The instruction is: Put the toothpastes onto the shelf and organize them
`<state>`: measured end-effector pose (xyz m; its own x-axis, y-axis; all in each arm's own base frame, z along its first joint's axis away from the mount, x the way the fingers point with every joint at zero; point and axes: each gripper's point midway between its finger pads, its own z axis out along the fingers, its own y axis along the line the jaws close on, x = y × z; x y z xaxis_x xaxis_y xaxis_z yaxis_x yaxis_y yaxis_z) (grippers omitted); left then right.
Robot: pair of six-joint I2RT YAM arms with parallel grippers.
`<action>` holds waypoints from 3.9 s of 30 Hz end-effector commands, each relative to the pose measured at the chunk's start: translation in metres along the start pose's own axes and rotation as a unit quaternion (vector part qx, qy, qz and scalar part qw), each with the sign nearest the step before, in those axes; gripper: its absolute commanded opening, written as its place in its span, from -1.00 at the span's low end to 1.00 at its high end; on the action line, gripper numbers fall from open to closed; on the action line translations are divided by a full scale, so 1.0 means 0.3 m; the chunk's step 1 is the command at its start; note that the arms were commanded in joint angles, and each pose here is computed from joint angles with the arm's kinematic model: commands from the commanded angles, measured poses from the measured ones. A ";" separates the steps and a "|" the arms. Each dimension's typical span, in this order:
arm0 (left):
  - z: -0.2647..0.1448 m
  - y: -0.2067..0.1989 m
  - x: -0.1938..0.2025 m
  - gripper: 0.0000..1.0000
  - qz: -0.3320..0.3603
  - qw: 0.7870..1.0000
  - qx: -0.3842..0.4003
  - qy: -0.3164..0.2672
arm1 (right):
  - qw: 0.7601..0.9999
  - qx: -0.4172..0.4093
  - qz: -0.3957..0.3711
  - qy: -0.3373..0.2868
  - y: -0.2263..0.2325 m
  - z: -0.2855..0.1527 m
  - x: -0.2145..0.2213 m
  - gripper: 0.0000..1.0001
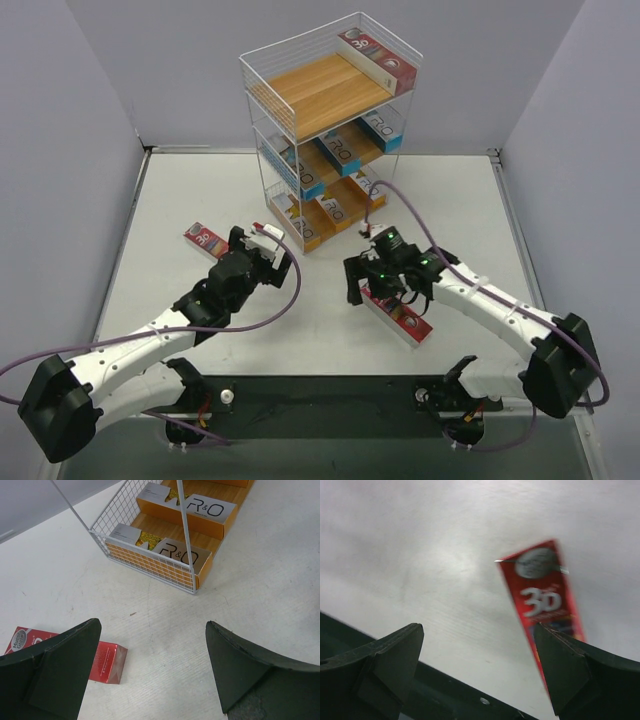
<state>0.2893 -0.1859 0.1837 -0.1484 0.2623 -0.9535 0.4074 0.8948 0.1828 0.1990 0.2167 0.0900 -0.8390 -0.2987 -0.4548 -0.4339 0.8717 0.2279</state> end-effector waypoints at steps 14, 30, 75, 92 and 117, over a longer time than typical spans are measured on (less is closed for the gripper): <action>0.015 -0.022 -0.027 0.95 -0.005 1.000 0.013 -0.018 | 0.957 0.077 0.272 0.058 -0.265 -0.050 0.312 1.00; 0.026 -0.043 -0.008 0.95 -0.008 1.000 0.023 -0.009 | 0.966 0.213 0.145 0.011 -0.280 -0.024 0.396 0.75; 0.030 -0.078 0.005 0.95 0.002 1.000 0.030 -0.002 | 0.951 0.190 -0.043 -0.239 -0.158 -0.632 -0.190 -0.63; 0.014 -0.069 -0.026 0.95 0.008 0.999 0.031 -0.015 | 0.904 0.140 -0.181 -0.361 -0.064 -1.047 -0.780 -0.57; 0.014 -0.058 -0.014 0.95 0.023 0.999 0.025 -0.010 | 0.828 0.083 -0.263 -0.489 -0.027 -0.880 -1.367 -0.25</action>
<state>0.2833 -0.2011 0.1729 -0.1447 0.3119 -0.9390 0.4650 0.8591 0.2137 0.4569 0.2291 0.4394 -0.0441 -0.3469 -0.9369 -0.5784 0.7735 -0.2592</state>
